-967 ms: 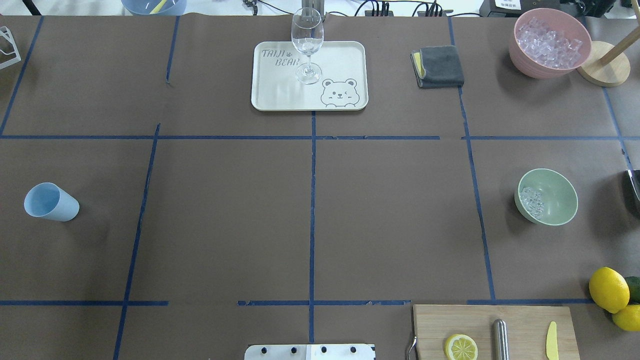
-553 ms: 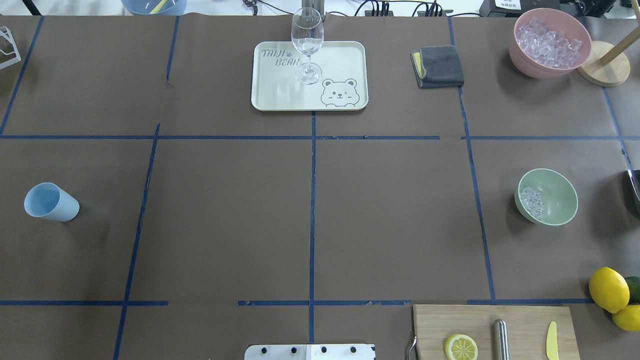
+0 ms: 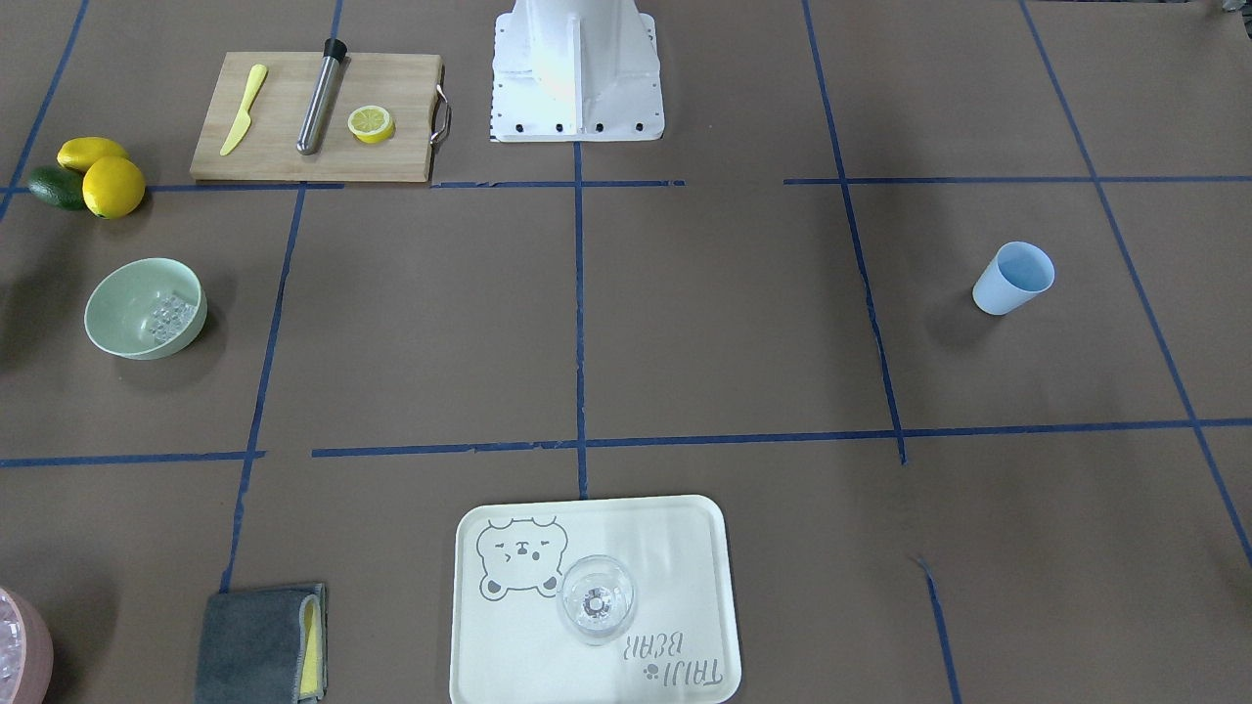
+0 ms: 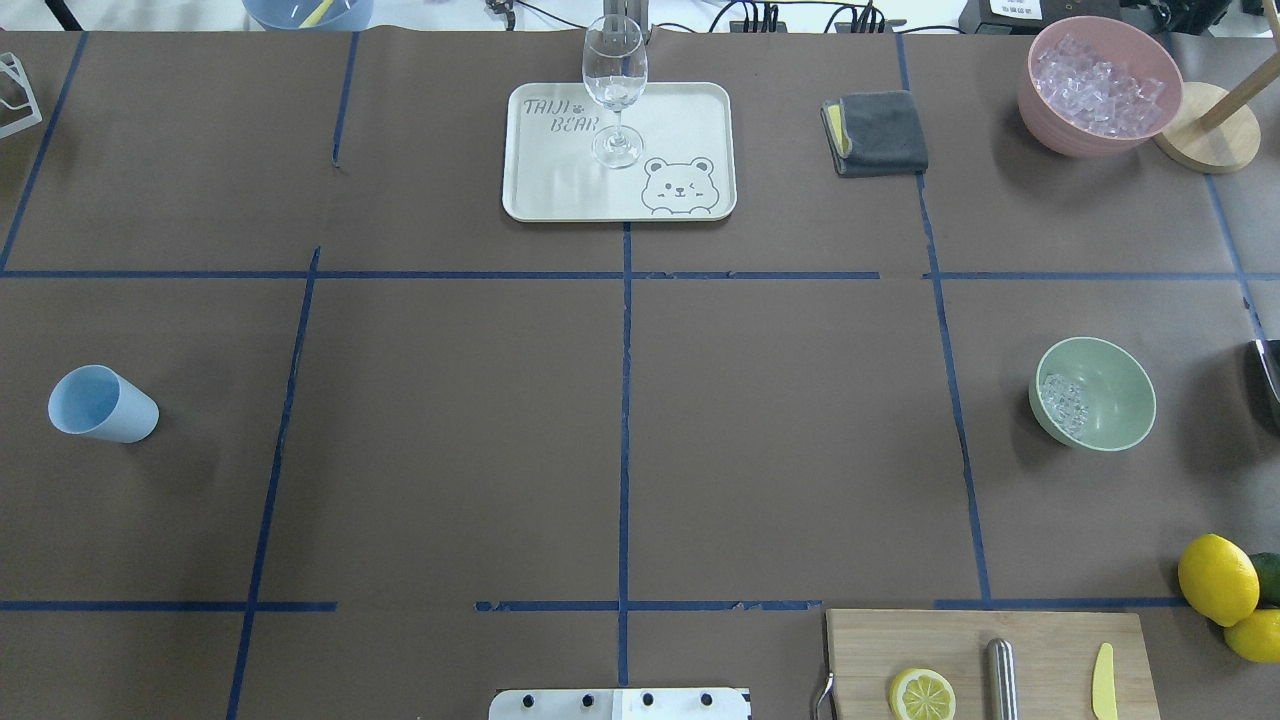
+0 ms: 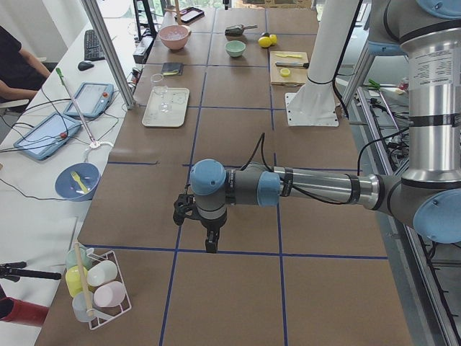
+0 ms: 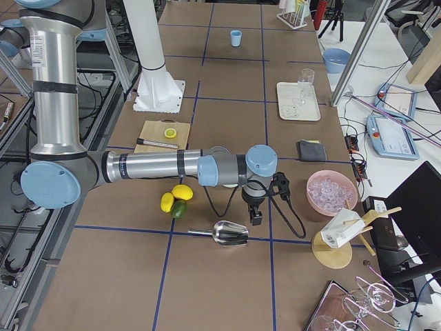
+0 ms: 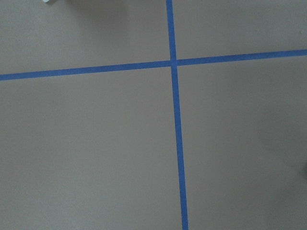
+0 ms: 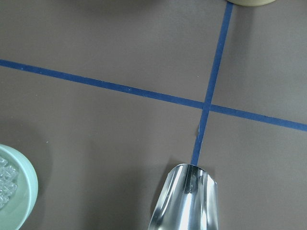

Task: Pour ice into bowl

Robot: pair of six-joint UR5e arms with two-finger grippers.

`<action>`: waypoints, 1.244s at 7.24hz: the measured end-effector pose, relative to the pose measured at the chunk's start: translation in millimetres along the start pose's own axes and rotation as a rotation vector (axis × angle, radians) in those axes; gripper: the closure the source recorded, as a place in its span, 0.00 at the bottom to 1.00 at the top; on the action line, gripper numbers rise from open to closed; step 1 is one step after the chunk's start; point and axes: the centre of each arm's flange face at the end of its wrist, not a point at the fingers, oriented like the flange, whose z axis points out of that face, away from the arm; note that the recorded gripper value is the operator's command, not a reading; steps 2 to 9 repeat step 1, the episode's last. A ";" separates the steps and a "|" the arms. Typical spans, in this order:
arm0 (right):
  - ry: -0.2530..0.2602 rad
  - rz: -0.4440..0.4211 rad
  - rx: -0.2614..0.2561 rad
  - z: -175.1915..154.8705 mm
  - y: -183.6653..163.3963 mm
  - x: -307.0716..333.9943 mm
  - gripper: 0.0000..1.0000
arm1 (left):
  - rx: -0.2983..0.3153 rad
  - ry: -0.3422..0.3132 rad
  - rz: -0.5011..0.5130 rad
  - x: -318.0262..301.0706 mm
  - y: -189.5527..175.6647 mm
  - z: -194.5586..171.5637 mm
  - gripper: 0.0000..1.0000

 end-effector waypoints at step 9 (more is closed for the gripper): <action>-0.001 -0.001 0.001 -0.1 0.1 -0.2 0.00 | -0.005 0.001 -0.002 1.2 0.2 -0.8 0.00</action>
